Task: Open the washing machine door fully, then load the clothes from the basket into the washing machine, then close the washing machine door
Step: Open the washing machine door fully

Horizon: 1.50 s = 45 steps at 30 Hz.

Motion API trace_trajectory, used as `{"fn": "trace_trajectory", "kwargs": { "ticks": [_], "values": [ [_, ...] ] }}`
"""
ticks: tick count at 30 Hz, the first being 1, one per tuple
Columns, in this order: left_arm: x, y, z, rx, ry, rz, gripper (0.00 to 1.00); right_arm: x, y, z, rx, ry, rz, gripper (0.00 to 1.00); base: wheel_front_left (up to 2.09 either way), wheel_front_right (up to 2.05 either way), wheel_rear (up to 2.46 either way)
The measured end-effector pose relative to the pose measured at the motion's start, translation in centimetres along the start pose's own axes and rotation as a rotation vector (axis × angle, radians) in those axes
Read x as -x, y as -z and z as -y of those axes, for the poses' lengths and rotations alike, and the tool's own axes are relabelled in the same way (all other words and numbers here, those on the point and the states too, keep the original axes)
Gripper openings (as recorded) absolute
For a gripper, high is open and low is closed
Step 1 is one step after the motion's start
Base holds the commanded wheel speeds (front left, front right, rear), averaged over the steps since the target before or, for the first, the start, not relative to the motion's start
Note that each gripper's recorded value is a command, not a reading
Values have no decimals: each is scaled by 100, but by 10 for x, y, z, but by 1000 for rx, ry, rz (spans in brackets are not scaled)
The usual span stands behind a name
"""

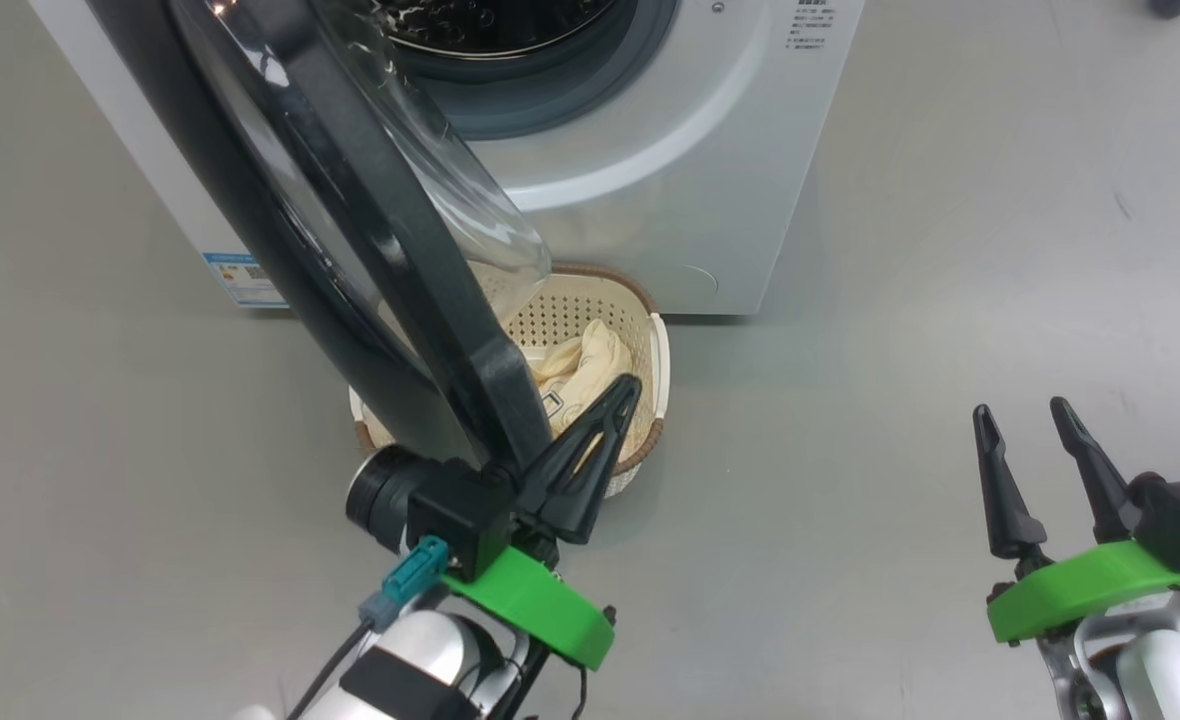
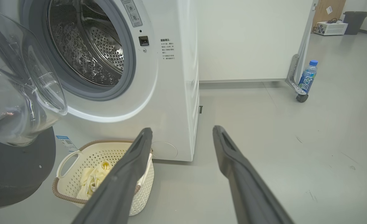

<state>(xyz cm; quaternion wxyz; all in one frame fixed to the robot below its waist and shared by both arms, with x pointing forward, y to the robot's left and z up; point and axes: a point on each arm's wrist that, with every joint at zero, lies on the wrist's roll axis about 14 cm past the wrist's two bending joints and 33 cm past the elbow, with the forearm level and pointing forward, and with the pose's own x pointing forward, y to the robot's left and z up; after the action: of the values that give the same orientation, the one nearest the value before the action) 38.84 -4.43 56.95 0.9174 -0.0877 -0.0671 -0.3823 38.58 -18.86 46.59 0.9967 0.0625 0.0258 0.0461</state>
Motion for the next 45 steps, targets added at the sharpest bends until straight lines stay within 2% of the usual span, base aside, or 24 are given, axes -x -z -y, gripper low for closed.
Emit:
{"fn": "trace_trajectory", "kwargs": {
  "ticks": [12,45],
  "values": [
    [11,14,-20,7,-76,-39,0,-10,3,-11,-5,-35,-7,100,0,0,0],
    [38,12,-36,-7,-220,-68,0,-17,-2,-32,-12,-104,6,100,0,0,0]
  ]
}}
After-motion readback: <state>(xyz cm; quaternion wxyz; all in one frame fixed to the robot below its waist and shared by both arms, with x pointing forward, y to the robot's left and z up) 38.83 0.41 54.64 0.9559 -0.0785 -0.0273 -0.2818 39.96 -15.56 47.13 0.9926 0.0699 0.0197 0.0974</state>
